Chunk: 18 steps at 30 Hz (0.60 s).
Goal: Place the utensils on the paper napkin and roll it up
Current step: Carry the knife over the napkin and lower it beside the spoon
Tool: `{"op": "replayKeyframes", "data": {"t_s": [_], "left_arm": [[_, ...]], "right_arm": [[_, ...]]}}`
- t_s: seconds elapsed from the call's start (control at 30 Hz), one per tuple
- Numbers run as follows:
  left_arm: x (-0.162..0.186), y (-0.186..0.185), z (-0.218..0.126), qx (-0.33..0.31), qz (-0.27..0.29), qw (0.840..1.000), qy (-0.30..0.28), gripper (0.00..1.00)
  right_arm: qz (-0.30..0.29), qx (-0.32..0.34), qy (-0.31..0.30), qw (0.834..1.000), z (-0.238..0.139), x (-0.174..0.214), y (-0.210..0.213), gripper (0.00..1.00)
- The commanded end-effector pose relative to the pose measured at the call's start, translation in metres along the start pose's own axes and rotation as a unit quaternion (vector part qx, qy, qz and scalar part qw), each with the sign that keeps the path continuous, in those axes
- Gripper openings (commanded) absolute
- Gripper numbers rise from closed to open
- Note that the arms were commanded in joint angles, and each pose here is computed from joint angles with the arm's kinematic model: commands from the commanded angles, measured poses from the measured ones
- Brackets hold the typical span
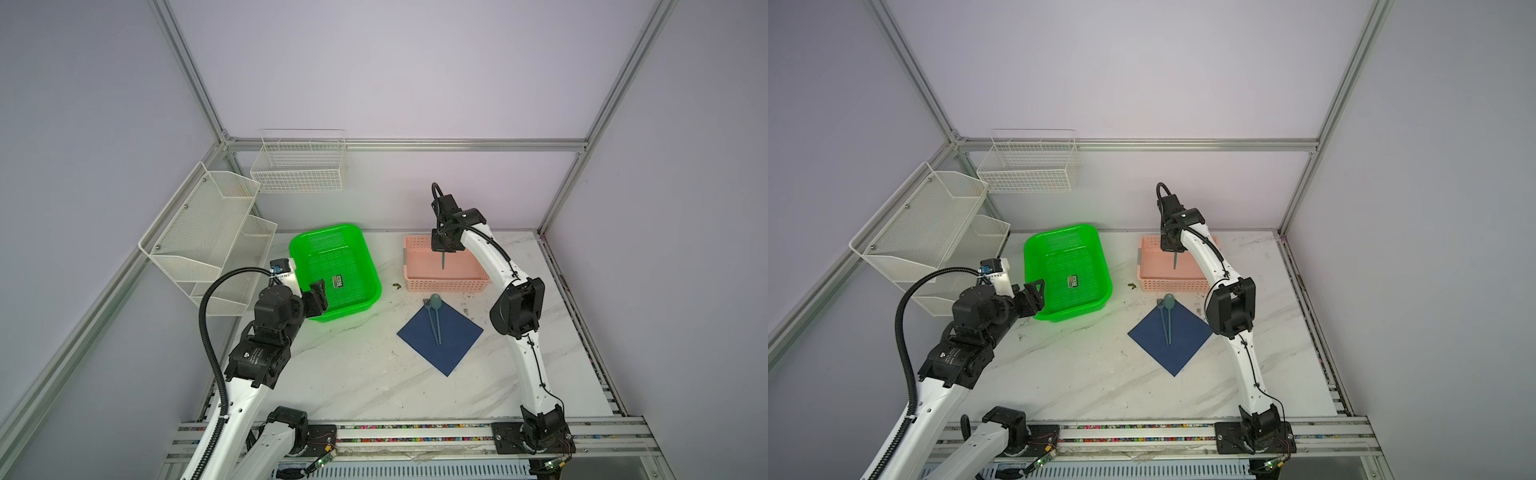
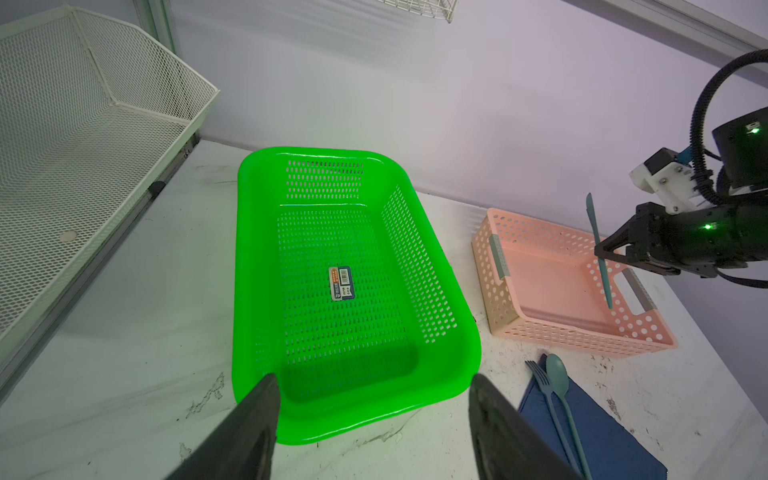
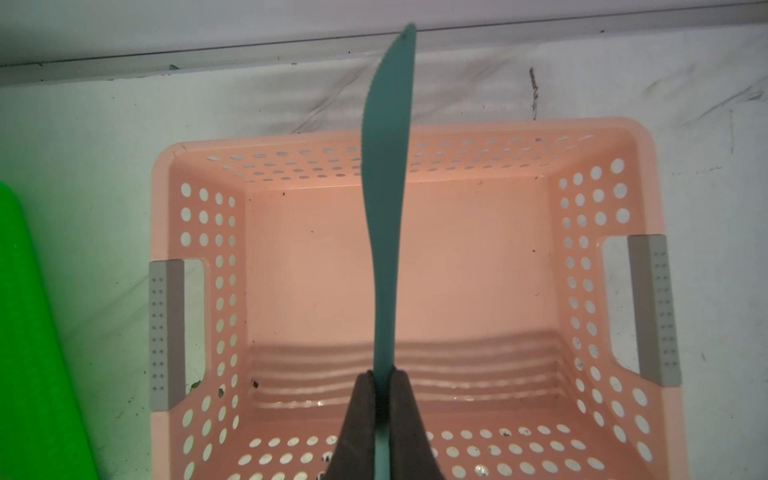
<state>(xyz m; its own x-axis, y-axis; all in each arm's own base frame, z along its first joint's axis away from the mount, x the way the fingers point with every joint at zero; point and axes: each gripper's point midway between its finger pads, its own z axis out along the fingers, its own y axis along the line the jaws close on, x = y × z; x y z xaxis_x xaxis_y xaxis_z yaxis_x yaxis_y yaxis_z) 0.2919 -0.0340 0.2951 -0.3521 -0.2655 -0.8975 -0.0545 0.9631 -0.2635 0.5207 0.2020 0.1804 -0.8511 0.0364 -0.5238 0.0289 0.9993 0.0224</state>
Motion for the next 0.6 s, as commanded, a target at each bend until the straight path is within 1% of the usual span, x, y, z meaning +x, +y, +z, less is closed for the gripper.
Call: {"op": "replayKeyframes", "data": {"t_s": [0.0, 0.23, 0.37, 0.47, 0.57], "left_arm": [[0.001, -0.001, 0.004, 0.004, 0.003, 1.0, -0.008, 0.71], [0.004, -0.004, 0.005, 0.013, -0.002, 1.0, -0.004, 0.71], [0.007, -0.007, 0.006, 0.022, -0.008, 1.0, 0.0, 0.71], [0.012, -0.009, 0.008, 0.031, -0.015, 0.999, 0.007, 0.71], [0.016, -0.011, 0.01, 0.039, -0.022, 0.999, 0.014, 0.71]], "right_arm": [[-0.025, 0.011, 0.002, 1.0, -0.039, 0.016, -0.003, 0.08], [-0.046, 0.007, 0.018, 0.999, -0.071, 0.069, -0.016, 0.09], [-0.039, -0.021, 0.019, 0.999, -0.084, 0.1, -0.023, 0.09], [-0.037, -0.046, 0.033, 0.998, -0.085, 0.13, -0.023, 0.09], [-0.036, -0.068, 0.052, 0.996, -0.076, 0.161, -0.02, 0.09]]}}
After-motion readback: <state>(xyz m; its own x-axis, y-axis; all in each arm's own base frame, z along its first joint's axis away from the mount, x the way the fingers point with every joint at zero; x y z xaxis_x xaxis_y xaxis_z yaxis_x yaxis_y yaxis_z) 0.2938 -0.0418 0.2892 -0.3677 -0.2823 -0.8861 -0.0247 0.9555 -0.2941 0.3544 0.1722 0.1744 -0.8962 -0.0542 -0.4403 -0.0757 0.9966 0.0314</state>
